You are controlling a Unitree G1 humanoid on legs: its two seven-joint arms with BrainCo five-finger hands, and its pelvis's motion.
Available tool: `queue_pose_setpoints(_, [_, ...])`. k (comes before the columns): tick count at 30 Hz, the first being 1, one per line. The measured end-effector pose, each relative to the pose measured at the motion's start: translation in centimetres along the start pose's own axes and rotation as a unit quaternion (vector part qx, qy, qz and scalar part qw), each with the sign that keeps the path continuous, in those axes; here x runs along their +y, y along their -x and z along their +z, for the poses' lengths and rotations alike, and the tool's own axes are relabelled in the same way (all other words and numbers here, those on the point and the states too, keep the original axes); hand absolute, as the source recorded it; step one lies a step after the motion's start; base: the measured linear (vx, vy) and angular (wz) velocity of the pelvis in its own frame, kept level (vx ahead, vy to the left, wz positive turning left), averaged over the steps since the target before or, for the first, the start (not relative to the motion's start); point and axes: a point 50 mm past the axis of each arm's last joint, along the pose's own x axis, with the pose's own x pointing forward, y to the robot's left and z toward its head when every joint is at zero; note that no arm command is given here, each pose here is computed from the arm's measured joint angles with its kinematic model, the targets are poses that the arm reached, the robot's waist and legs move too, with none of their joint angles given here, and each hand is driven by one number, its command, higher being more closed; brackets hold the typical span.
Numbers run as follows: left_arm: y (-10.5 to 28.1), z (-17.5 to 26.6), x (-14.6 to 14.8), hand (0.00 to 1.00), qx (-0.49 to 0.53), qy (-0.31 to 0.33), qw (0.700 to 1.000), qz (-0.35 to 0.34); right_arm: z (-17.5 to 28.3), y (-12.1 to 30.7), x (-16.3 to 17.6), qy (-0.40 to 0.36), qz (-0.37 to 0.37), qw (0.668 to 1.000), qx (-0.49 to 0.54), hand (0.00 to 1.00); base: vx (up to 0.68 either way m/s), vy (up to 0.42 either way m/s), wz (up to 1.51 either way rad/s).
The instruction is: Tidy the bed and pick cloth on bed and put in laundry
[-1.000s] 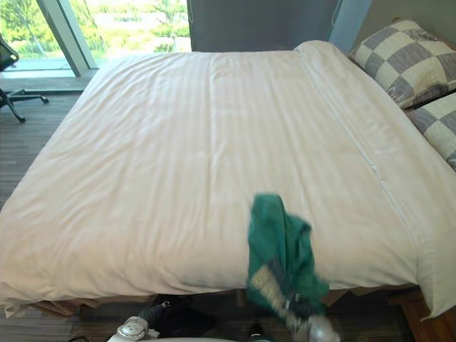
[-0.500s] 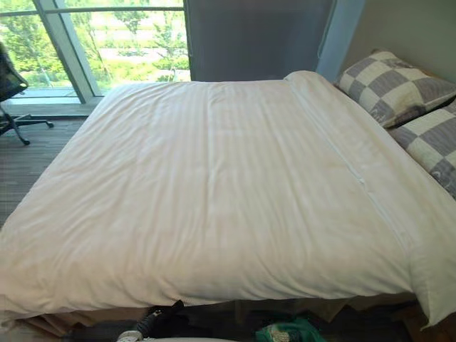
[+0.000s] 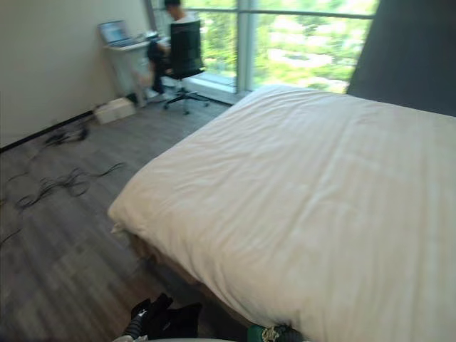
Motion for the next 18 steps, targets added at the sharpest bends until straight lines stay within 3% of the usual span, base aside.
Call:
queue_pose_setpoints(4, [0.1, -0.1, -1.8, 1.00, -0.013, -0.016, 0.999, -0.029, -1.0, 0.5, -2.2, -0.036, -0.037, 0.999, 0.014, 1.00, 0.04, 0.097, 2.78])
queue_pose_setpoints(6, [-0.4, 1.5, -0.9, 1.00, -0.028, -0.042, 0.998, -0.030, -0.6, 0.0, -1.4, -0.080, -0.033, 0.996, 0.017, 1.00, 0.00, 0.130, 1.73])
queue_pose_setpoints(13, [-0.7, 1.4, -1.1, 1.00, 0.004, -0.122, 0.990, -0.063, -0.9, 0.1, -1.3, -0.233, -0.058, 0.971, -0.005, 1.00, 0.13, 0.130, 0.82])
queue_pose_setpoints(18, [-0.7, 1.1, -1.0, 1.00, 0.020, -0.140, 0.988, -0.067, -1.7, 0.6, -1.7, -0.261, -0.073, 0.962, -0.022, 1.00, 0.15, 0.019, 1.24])
